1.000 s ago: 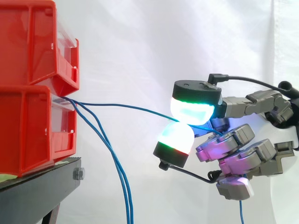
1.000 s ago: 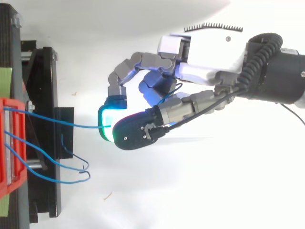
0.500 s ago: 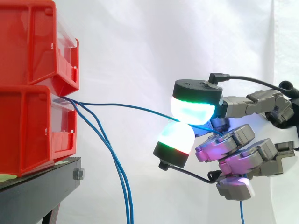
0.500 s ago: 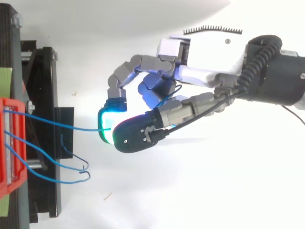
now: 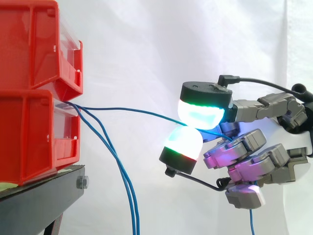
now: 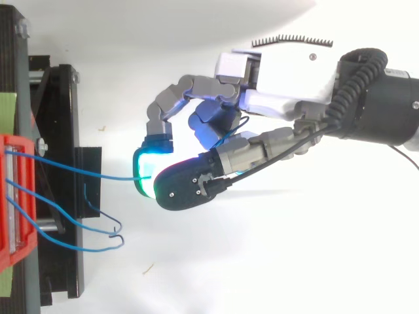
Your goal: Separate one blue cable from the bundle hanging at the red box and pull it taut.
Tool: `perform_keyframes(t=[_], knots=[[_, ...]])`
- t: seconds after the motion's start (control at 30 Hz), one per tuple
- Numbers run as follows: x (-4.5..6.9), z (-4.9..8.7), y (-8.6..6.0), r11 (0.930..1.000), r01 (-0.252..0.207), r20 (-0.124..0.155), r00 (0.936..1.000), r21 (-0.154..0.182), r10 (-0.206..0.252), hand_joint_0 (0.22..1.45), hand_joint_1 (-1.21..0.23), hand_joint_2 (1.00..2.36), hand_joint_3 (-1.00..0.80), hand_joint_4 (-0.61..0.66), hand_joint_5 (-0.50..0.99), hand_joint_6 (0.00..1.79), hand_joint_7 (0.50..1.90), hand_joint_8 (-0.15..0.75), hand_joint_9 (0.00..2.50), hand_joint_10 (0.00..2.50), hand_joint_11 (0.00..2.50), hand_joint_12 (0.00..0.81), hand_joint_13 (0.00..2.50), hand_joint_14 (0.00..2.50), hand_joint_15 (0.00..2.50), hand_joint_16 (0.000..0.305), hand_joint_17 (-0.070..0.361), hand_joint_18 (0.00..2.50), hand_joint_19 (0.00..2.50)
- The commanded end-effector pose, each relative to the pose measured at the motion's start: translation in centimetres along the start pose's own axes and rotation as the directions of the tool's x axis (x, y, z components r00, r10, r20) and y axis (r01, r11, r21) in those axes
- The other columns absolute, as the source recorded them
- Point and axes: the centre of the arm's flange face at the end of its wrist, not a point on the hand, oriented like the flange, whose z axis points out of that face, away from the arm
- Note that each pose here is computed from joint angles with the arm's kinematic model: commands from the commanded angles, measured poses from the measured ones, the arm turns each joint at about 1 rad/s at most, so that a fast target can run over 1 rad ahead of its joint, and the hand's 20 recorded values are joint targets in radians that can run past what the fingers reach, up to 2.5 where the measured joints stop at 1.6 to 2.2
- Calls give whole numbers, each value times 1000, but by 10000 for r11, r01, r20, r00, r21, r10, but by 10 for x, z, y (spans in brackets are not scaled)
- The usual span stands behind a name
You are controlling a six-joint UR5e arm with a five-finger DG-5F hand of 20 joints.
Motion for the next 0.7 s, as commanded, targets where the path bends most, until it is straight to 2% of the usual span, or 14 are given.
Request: perform_keyframes(t=[0.0,0.67], knots=[[0,0,0,10000,6,1,10000,23,-6,721,-729,1013,-296,-53,-230,935,1072,303,778,2500,1250,333,1326,990,1507,40,90,1183,943],[0,0,0,10000,2,1,10000,8,-2,709,-743,1013,-267,-44,-221,934,1056,301,788,2500,1204,314,1335,919,1523,39,87,1163,944]])
